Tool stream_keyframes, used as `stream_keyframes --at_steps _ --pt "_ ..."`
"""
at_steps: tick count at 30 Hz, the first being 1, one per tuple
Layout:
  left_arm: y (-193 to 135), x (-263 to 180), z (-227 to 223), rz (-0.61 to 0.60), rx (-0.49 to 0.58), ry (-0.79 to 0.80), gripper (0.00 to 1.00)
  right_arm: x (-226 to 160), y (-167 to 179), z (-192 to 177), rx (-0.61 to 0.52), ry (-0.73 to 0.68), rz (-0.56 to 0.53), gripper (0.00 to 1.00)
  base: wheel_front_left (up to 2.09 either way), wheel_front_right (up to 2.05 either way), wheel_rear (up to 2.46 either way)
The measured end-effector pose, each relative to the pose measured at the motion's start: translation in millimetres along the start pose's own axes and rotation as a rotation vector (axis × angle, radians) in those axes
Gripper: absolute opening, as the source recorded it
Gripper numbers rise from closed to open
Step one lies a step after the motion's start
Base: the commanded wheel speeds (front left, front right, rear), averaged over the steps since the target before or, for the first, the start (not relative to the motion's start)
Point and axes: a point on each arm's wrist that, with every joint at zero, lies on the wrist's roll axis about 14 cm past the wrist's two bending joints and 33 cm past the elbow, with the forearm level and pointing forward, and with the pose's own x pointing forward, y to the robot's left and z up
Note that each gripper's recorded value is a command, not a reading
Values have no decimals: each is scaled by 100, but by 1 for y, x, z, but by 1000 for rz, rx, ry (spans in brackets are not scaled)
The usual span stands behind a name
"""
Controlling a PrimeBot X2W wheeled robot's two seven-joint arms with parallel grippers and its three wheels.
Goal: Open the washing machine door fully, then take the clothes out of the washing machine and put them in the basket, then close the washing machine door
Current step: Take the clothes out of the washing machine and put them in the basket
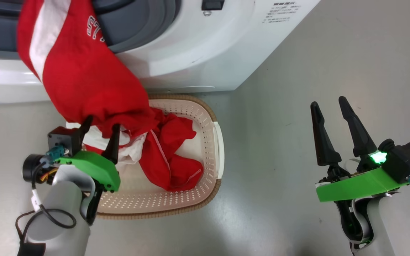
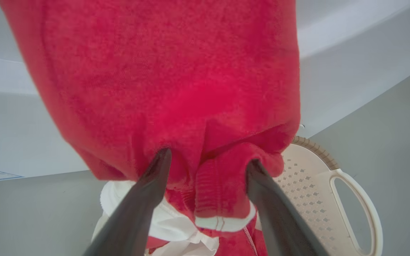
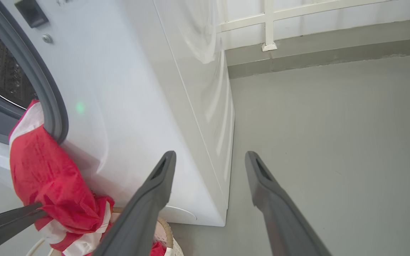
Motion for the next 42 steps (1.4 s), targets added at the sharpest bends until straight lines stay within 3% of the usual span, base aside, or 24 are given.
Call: stream_keyframes --at_steps 15,25,42 --pt "-1 -30 58 6 -24 -210 100 -4 12 13 -3 -29 30 100 0 0 0" --pt "16 -63 96 63 -3 -362 100 -11 16 16 -13 -31 39 100 0 0 0" --pt "30 -129 100 137 -11 -457 100 -29 11 20 -15 -33 18 100 0 0 0"
